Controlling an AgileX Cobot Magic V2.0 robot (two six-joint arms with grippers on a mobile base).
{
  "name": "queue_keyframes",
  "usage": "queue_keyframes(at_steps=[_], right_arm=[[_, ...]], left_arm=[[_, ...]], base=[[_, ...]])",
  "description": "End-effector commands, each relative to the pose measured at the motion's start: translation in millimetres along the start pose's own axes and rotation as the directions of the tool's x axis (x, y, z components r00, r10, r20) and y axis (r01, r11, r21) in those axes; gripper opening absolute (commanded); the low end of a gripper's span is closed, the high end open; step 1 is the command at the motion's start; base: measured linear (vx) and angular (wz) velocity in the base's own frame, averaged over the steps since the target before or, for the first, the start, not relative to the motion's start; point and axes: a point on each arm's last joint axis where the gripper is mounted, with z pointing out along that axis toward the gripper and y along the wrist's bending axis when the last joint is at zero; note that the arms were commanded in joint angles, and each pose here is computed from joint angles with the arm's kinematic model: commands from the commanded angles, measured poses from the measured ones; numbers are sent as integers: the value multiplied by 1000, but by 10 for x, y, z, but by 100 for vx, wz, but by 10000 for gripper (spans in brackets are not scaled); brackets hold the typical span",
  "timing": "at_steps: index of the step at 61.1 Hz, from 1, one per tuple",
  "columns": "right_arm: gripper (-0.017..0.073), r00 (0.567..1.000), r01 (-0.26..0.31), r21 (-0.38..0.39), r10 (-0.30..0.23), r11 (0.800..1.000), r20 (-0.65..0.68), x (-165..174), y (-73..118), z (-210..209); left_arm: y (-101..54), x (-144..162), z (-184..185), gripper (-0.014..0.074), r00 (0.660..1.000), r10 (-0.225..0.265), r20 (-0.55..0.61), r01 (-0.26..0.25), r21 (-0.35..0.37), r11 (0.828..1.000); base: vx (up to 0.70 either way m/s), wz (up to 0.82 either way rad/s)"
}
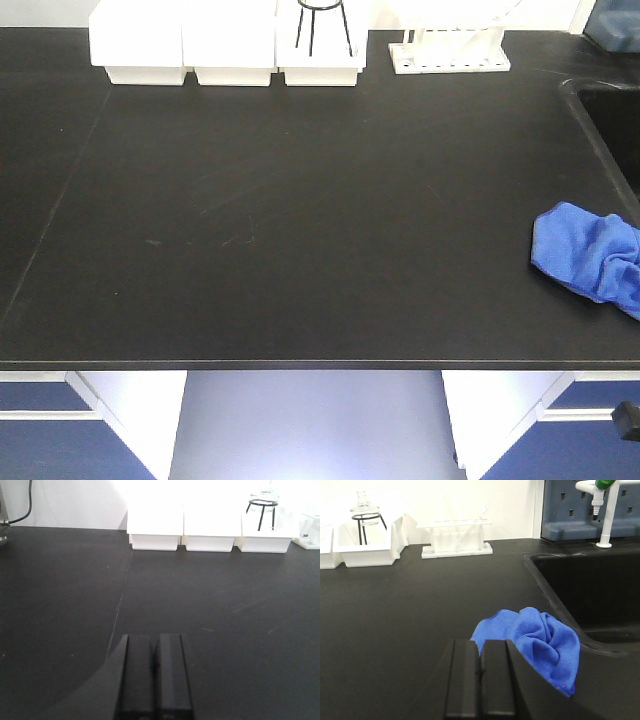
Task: Wipe right workspace with blue cloth
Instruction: 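Move the right gripper toward the blue cloth beside the sink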
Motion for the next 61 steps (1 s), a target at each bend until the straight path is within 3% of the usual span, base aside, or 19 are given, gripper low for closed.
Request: queue_keyframes(at_steps=[1,61], right_arm=[[-8,997,9,1,-9,1000,75,-20,0,1],[-8,996,11,1,-11,1000,88,-34,1,0]], left_arm=[[-7,21,11,-6,998,-8,64,7,9,1000],[-7,21,11,-6,998,-8,64,7,9,1000]], base=[[0,0],[0,0]])
